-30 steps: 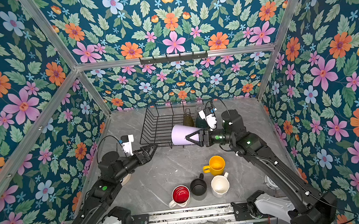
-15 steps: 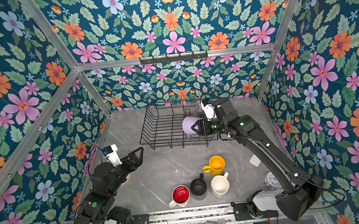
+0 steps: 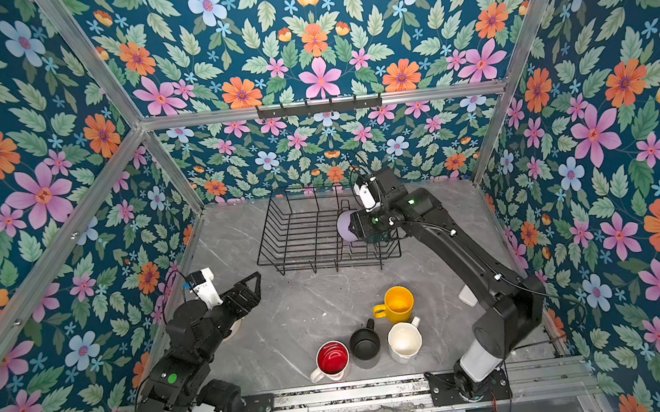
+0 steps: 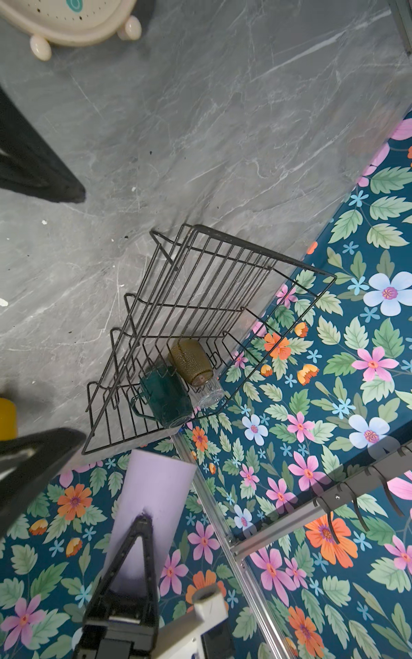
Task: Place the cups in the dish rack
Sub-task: 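Carry the lavender cup over the rack and lower it upside down with the right gripper, then open the right gripper and release the lavender cup in the rack, then move the right gripper to the yellow mug and grip its rim, then lift the yellow mug and tip it sideways toward the left gripper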
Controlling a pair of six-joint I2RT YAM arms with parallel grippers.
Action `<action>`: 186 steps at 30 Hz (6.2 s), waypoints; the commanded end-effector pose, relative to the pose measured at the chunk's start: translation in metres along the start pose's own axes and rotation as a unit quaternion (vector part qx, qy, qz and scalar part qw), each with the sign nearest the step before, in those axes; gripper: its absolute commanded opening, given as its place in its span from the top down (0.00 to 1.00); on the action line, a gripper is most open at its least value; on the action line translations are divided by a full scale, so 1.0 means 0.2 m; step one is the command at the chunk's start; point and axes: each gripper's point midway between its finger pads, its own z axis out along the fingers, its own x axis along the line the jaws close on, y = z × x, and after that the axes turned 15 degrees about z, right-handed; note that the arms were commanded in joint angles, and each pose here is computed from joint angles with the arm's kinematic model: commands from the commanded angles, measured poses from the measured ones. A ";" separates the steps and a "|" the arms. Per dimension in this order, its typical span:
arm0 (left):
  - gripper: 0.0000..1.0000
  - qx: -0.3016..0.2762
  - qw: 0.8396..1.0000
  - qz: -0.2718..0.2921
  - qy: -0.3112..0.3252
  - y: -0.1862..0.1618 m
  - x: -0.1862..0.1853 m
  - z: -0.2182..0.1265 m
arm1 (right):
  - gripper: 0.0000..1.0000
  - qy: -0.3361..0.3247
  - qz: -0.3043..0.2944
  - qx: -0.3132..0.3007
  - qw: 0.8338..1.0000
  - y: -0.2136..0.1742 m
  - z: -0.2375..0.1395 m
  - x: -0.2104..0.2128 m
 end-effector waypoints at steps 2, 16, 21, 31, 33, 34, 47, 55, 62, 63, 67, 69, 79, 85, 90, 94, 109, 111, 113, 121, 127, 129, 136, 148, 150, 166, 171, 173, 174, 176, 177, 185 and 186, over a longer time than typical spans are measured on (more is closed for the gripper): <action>0.00 -0.007 1.000 0.012 0.006 0.02 0.01 -0.01 | 0.82 -0.048 -0.037 0.024 0.998 -0.02 0.10 -0.03; 0.00 -0.011 1.000 0.012 0.015 0.02 0.03 -0.04 | 0.83 -0.092 -0.064 0.089 0.990 -0.05 0.38 -0.05; 0.00 -0.010 1.000 0.014 0.018 0.02 0.04 -0.04 | 0.82 -0.103 -0.074 0.106 0.986 -0.05 0.45 -0.05; 0.00 -0.010 1.000 0.014 0.022 0.01 0.05 -0.04 | 0.82 -0.132 -0.093 0.151 0.975 -0.09 0.60 -0.07; 0.00 -0.010 1.000 0.015 0.024 0.01 0.05 -0.04 | 0.81 -0.136 -0.095 0.157 0.974 -0.09 0.63 -0.08; 0.00 -0.010 1.000 0.015 0.024 0.01 0.05 -0.04 | 0.81 -0.138 -0.096 0.159 0.973 -0.10 0.65 -0.09; 0.00 -0.012 0.999 0.016 0.029 0.01 0.06 -0.05 | 0.50 -0.161 -0.101 0.190 0.963 -0.15 0.81 -0.14; 0.00 -0.013 0.999 0.017 0.033 0.01 0.07 -0.06 | 0.25 -0.156 -0.100 0.198 0.963 -0.17 0.84 -0.14; 0.00 -0.013 0.999 0.017 0.033 0.01 0.07 -0.06 | 0.16 -0.138 -0.093 0.178 0.970 -0.13 0.79 -0.09; 0.00 -0.014 0.999 0.018 0.033 0.01 0.07 -0.06 | 0.16 -0.133 -0.091 0.170 0.972 -0.11 0.78 -0.08; 0.00 -0.015 0.999 0.018 0.034 0.02 0.07 -0.06 | 0.16 -0.115 -0.082 0.138 0.980 -0.03 0.68 -0.02; 0.00 -0.016 0.999 0.018 0.034 0.02 0.07 -0.06 | 0.16 -0.108 -0.076 0.121 0.984 0.00 0.62 0.01; 0.00 -0.029 0.999 0.020 0.038 0.05 0.07 -0.08 | 0.19 -0.083 -0.007 0.045 0.995 -0.11 0.14 -0.09; 0.00 -0.035 0.999 0.020 0.033 0.06 0.06 -0.07 | 0.23 -0.096 0.056 0.048 0.993 -0.39 -0.07 -0.30; 0.00 -0.033 0.999 0.018 0.028 0.06 0.05 -0.05 | 0.28 -0.121 0.092 0.079 0.985 -0.65 -0.12 -0.43; 0.00 -0.034 0.999 0.015 0.024 0.05 0.05 -0.05 | 0.35 -0.134 0.115 0.093 0.980 -0.78 -0.12 -0.50; 0.00 -0.034 0.999 0.005 0.012 0.05 0.03 -0.03 | 0.51 -0.152 0.181 0.127 0.963 -1.07 -0.04 -0.62; 0.00 -0.036 0.999 0.005 0.011 0.06 0.02 -0.03 | 0.54 -0.155 0.184 0.128 0.962 -1.09 -0.02 -0.64; 0.00 -0.038 0.999 0.003 0.008 0.06 0.02 -0.03 | 0.56 -0.159 0.186 0.128 0.961 -1.10 0.00 -0.65; 0.00 -0.041 0.999 0.000 0.005 0.06 0.02 -0.03 | 0.59 -0.164 0.192 0.133 0.958 -1.12 0.10 -0.67; 0.00 -0.041 0.999 0.000 0.007 0.06 0.02 -0.03 | 0.63 -0.169 0.191 0.128 0.958 -1.11 0.15 -0.68; 0.00 -0.041 0.999 0.000 0.006 0.06 0.02 -0.02 | 0.65 -0.174 0.190 0.127 0.958 -1.11 0.15 -0.70; 0.00 -0.039 0.999 0.002 0.007 0.06 0.02 -0.02 | 0.73 -0.181 0.188 0.130 0.957 -1.12 0.17 -0.71; 0.00 -0.039 0.999 0.000 0.006 0.06 0.01 -0.01 | 0.88 -0.184 0.176 0.124 0.959 -1.09 0.15 -0.71; 0.00 -0.039 0.999 0.000 0.005 0.06 0.01 -0.01 | 0.91 -0.182 0.174 0.122 0.960 -1.09 0.14 -0.71; 0.00 -0.066 0.995 0.024 -0.072 0.13 -0.13 -0.05 | 1.00 -0.144 0.175 0.091 0.970 -0.97 -0.01 -0.62; 0.00 -0.109 0.982 0.056 -0.146 0.21 -0.27 -0.12 | 1.00 -0.073 0.187 0.066 0.977 -0.88 -0.11 -0.49; 0.01 -0.122 0.975 0.068 -0.172 0.23 -0.32 -0.14 | 1.00 -0.033 0.195 0.061 0.978 -0.85 -0.13 -0.42; 0.00 -0.127 0.971 0.075 -0.187 0.24 -0.35 -0.16 | 1.00 -0.011 0.199 0.060 0.978 -0.84 -0.15 -0.38; 0.00 -0.135 0.963 0.087 -0.218 0.25 -0.40 -0.18 | 1.00 0.028 0.206 0.059 0.976 -0.81 -0.17 -0.30; 0.00 -0.137 0.958 0.094 -0.235 0.25 -0.43 -0.19 | 1.00 0.048 0.210 0.058 0.975 -0.80 -0.18 -0.27; 0.01 -0.117 0.907 0.147 -0.378 0.19 -0.67 -0.26 | 1.00 0.210 0.240 0.067 0.946 -0.68 -0.22 0.01; 0.01 -0.110 0.902 0.151 -0.388 0.18 -0.69 -0.26 | 1.00 0.224 0.244 0.068 0.941 -0.67 -0.22 0.03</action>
